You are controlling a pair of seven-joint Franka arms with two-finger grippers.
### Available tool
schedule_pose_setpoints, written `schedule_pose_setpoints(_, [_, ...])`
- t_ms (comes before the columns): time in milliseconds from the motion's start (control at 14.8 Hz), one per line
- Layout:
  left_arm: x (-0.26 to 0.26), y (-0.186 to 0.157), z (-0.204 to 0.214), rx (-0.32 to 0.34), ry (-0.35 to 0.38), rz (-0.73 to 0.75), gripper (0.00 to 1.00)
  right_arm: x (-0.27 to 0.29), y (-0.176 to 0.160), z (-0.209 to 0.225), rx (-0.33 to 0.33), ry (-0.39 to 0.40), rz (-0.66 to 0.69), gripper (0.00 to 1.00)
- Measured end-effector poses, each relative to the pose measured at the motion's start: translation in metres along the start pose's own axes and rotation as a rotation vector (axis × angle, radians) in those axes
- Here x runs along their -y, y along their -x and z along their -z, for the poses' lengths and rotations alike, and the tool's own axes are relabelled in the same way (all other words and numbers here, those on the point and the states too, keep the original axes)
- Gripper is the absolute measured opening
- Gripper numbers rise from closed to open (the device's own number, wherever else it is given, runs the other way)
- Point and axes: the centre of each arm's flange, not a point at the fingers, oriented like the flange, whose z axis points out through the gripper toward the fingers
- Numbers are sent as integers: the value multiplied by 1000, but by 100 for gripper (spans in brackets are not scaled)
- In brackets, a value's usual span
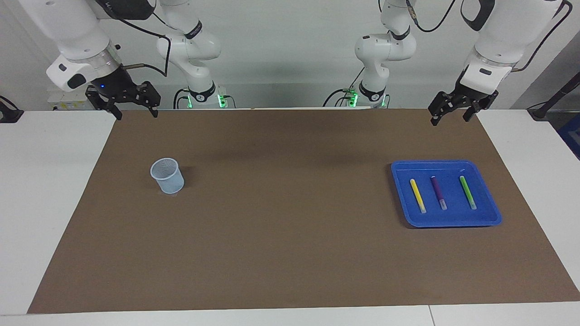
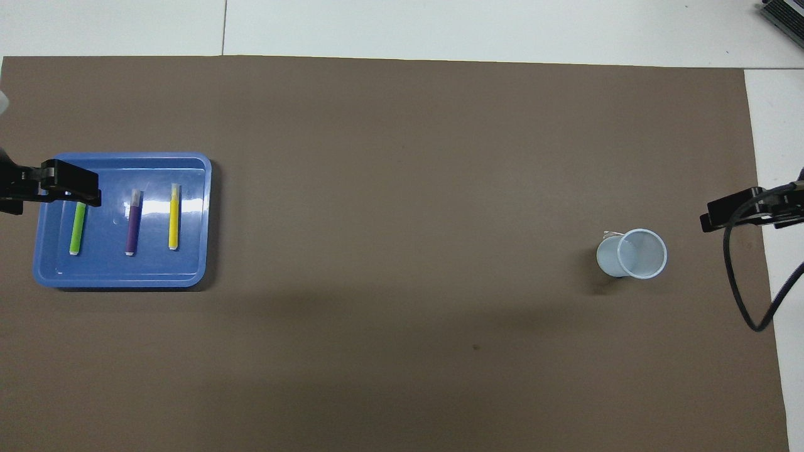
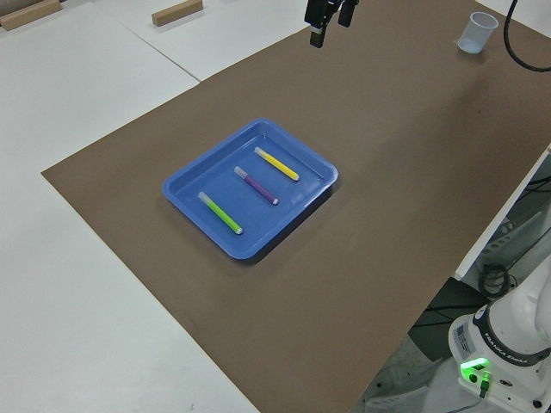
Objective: Right arm passes pens to left for tray arrangement
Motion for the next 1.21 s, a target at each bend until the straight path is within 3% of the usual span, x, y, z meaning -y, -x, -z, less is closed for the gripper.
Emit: schedule_pose_setpoints(1215, [20,3,-26,-26,1,6,100,-1,2,4,-7,0,-2,100])
